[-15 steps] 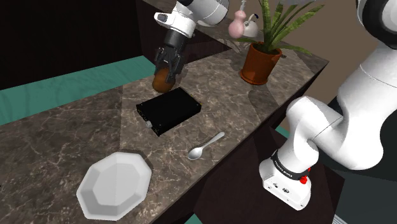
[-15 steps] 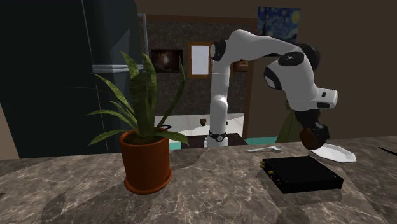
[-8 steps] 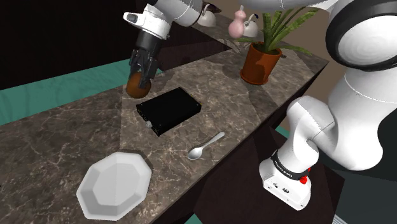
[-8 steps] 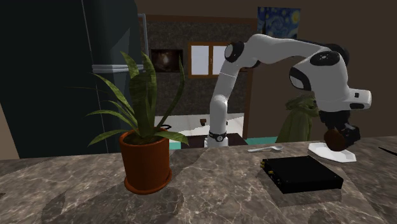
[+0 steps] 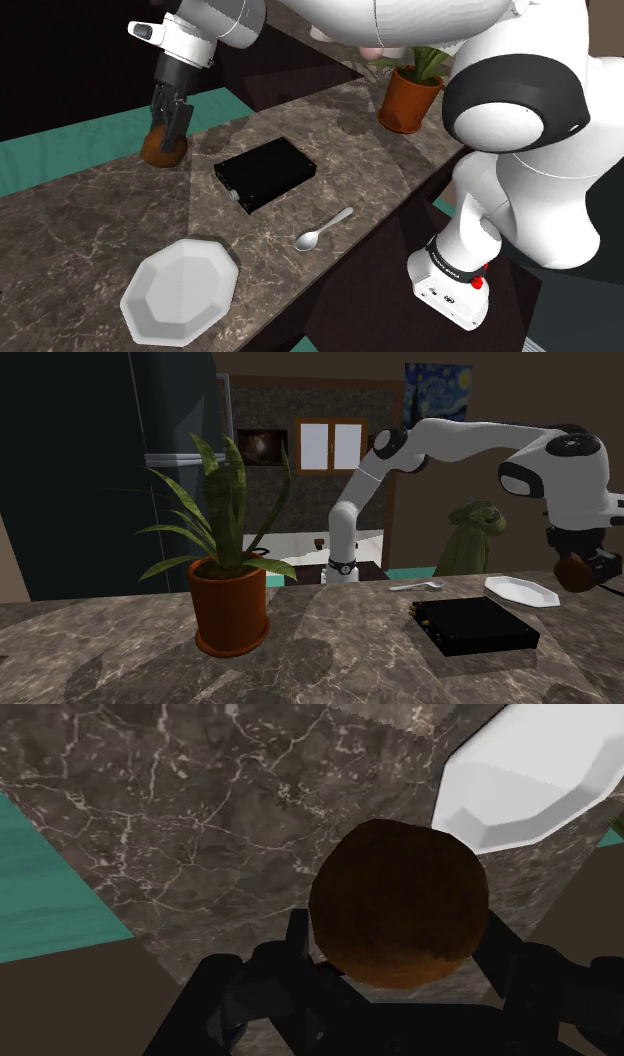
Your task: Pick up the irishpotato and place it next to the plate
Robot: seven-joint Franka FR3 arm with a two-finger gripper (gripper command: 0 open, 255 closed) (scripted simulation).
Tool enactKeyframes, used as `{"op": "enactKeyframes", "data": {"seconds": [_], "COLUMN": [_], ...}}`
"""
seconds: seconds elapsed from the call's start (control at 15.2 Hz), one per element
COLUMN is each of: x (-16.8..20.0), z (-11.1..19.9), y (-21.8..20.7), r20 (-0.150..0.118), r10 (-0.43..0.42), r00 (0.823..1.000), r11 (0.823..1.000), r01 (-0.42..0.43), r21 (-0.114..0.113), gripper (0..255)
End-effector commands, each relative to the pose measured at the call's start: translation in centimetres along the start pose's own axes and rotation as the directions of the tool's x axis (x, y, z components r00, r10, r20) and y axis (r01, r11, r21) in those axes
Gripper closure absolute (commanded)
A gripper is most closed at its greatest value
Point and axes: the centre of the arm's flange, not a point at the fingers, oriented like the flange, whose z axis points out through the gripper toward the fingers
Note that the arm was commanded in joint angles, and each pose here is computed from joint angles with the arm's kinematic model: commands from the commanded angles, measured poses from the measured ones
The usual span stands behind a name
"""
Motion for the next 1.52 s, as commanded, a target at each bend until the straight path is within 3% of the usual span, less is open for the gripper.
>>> {"op": "enactKeyframes", "data": {"seconds": [0.0, 0.4, 1.45], "x": [2.3, 9.0, 4.6], "z": [1.3, 5.1, 12.1], "y": [0.6, 2.0, 3.7], "r20": [-0.001, -0.001, -0.001], "r10": [0.001, 0.001, 0.001], "r00": [1.000, 1.000, 1.000], "r11": [1.000, 1.000, 1.000], "r01": [-0.001, -0.001, -0.001], "r21": [0.002, 0.002, 0.002], "gripper": [255, 255, 255]}}
